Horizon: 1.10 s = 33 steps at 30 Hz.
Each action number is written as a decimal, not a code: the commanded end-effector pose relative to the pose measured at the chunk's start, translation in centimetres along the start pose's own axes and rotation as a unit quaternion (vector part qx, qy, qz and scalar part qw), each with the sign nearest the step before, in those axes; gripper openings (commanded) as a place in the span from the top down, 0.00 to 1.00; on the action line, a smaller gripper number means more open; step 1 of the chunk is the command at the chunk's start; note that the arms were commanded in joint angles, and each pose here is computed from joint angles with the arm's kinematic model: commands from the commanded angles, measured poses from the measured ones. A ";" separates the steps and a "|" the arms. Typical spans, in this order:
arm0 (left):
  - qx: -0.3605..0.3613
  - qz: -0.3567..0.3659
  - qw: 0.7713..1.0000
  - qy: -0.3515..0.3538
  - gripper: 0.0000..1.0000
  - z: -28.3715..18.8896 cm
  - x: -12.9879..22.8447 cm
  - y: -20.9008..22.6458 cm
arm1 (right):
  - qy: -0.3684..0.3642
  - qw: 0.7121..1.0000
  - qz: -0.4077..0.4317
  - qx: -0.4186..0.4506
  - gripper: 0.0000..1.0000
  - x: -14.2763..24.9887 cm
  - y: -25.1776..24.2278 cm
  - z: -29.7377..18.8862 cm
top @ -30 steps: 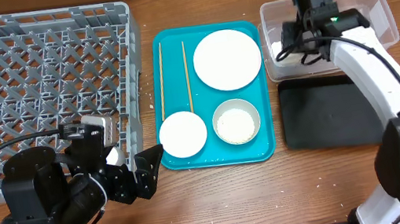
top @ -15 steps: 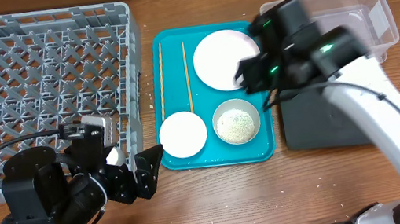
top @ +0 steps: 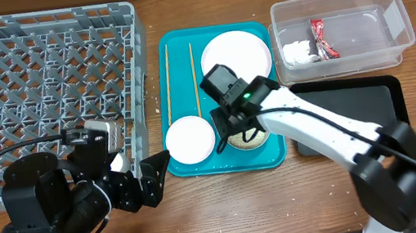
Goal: Sort waste into correct bins and load items into the dishwasher
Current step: 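Grasp the rim of the grey rice bowl with the right gripper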
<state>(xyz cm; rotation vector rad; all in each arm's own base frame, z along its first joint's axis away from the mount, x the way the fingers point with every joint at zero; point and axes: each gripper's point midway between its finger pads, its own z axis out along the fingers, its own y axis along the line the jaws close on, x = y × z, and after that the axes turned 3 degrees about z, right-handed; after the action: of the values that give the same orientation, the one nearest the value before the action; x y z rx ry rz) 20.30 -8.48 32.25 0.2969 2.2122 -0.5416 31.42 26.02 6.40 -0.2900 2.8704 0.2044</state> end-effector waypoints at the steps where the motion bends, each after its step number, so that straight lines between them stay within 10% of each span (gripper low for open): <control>1: -0.003 0.010 1.000 -0.004 0.00 -0.2 -0.2 0.1 | 0.012 1.000 0.012 0.013 0.53 0.3 -0.4 2.0; 19: -0.003 0.010 1.000 -0.004 0.00 -0.2 -0.2 0.1 | 0.052 0.996 0.058 0.036 0.96 1.9 -1.0 5.7; 33: -0.003 0.010 1.000 -0.004 0.00 -0.2 -0.2 0.1 | -0.056 0.991 0.098 -0.068 0.96 -2.4 0.1 -9.7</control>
<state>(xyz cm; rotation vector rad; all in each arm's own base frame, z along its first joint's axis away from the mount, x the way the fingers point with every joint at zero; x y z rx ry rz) 20.30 -8.48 32.24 0.2969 2.2126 -0.5417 30.64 25.40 9.84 -0.1037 2.8991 0.2593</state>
